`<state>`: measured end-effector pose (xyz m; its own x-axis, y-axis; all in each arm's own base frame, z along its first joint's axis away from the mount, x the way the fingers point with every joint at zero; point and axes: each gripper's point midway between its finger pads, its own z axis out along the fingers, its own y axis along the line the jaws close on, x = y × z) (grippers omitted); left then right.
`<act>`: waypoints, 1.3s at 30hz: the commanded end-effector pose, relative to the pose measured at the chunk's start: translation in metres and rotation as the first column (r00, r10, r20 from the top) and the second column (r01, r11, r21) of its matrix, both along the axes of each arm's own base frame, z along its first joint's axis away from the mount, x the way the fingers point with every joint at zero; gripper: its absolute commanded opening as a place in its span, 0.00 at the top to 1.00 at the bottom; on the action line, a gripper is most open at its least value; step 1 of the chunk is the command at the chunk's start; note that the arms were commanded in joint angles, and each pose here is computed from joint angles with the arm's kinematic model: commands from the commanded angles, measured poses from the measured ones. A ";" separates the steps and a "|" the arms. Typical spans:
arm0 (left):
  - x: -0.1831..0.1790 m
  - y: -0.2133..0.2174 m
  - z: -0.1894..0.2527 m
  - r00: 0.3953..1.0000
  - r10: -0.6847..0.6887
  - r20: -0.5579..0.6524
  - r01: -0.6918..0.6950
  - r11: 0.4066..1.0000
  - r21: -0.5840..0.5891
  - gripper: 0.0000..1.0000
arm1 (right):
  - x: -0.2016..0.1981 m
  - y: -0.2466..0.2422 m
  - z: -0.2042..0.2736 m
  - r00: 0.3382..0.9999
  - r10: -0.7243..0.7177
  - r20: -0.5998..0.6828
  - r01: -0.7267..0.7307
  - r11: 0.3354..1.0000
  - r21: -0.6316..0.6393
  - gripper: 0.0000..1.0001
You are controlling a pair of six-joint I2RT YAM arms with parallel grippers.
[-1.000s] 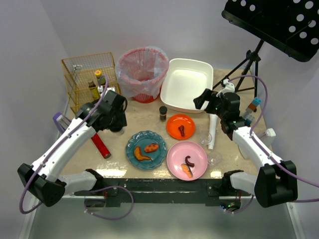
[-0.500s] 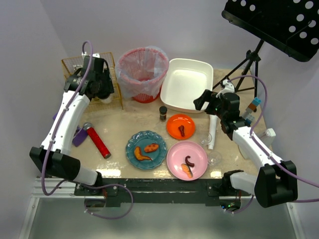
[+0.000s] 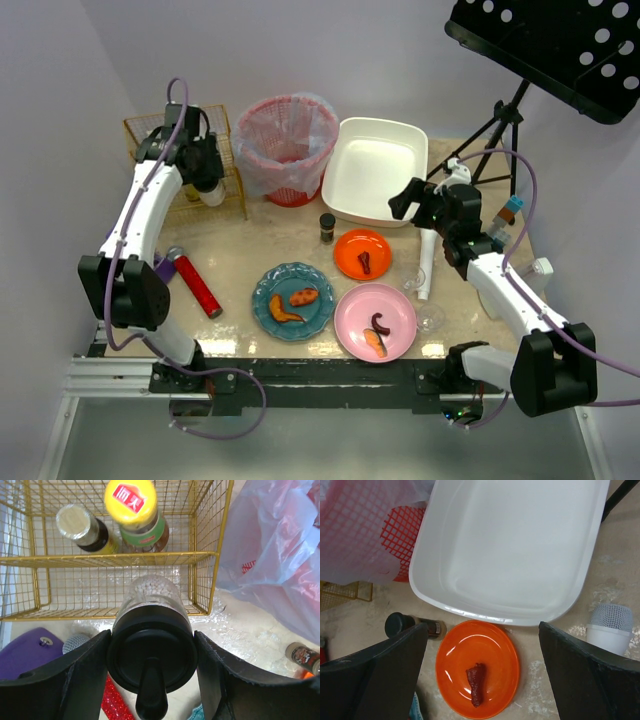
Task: Clear the kitchen counter
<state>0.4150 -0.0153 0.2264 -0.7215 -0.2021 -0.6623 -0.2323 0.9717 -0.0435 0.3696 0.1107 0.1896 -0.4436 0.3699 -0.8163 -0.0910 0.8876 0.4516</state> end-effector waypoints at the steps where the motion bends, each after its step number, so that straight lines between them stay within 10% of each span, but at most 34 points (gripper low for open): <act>1: 0.032 -0.004 0.034 0.987 -0.042 0.153 0.045 0.999 -0.014 1.00 | 0.010 -0.002 0.025 0.998 -0.010 0.063 0.010 1.000 -0.002 0.03; 22: 0.055 0.011 0.031 0.977 0.002 0.215 -0.011 0.999 0.044 1.00 | 0.008 0.000 0.020 0.999 -0.002 0.047 0.002 1.000 -0.001 0.03; 39: 0.028 0.005 -0.052 0.992 0.012 0.128 -0.012 1.000 -0.004 1.00 | 0.007 0.001 0.019 0.999 0.006 0.044 -0.006 1.000 0.003 0.03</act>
